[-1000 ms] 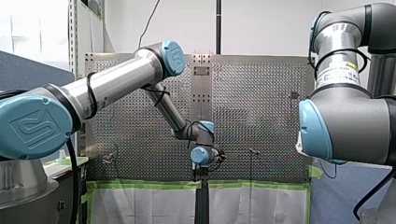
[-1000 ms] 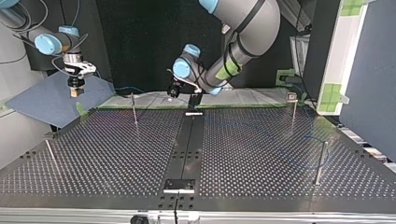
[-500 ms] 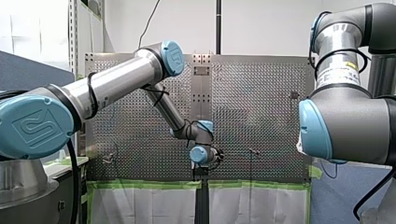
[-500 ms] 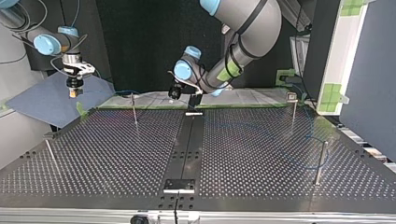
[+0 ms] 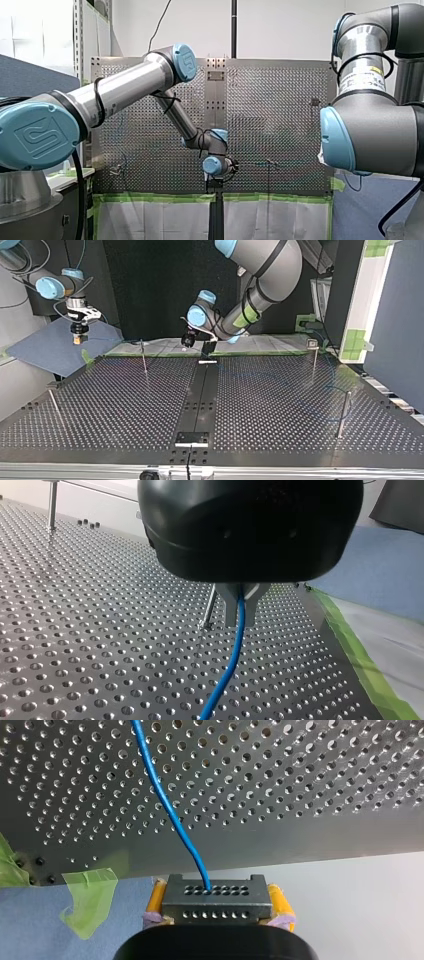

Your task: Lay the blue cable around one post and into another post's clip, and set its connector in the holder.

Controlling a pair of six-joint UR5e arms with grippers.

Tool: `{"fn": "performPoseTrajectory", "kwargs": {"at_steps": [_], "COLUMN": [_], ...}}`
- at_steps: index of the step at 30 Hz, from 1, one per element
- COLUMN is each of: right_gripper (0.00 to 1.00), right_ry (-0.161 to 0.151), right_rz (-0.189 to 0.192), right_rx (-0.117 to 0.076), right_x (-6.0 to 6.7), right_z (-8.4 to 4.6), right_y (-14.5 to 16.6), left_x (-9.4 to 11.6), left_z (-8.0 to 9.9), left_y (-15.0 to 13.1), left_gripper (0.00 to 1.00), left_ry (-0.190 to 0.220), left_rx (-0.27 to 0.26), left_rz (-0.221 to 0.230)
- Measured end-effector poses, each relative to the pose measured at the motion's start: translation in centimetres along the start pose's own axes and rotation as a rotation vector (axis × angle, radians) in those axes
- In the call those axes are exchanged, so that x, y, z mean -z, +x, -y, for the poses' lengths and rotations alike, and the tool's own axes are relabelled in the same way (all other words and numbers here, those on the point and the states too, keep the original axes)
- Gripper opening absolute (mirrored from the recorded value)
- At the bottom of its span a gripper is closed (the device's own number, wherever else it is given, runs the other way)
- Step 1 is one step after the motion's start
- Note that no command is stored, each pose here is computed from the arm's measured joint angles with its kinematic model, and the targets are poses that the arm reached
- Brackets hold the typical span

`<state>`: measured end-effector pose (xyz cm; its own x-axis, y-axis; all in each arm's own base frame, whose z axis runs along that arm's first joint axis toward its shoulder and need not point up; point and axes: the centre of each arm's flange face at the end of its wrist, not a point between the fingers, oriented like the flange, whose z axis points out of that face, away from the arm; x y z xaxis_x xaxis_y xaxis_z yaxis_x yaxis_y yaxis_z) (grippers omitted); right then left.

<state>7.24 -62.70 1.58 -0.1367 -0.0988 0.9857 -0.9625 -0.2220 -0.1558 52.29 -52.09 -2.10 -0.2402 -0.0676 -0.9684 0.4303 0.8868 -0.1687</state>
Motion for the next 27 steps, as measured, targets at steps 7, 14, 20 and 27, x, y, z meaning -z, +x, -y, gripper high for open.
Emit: {"fn": "performPoseTrajectory", "kwargs": {"at_steps": [7, 14, 20, 27], "right_gripper": [0.00, 0.00, 0.00, 0.00], "right_ry": [-0.008, -0.013, -0.012, -0.012], "right_rz": [0.001, 0.005, 0.008, 0.011], "right_rx": [0.000, 0.003, 0.004, 0.005], "right_x": [0.0, 0.0, 0.1, 0.1], "right_z": [-0.1, -0.1, 0.0, 0.0], "right_y": [-0.1, -0.2, -0.3, -0.4], "left_x": [-0.1, 0.0, 0.3, 0.4], "left_z": [-0.2, -0.2, 0.7, 0.4], "left_y": [0.0, 0.0, 0.4, 2.5], "left_gripper": [0.00, 0.00, 0.00, 0.00], "left_ry": [-0.003, -0.004, 0.017, 0.020], "left_rx": [0.001, -0.002, -0.004, -0.004], "left_rz": [0.000, -0.003, -0.010, -0.042]}}
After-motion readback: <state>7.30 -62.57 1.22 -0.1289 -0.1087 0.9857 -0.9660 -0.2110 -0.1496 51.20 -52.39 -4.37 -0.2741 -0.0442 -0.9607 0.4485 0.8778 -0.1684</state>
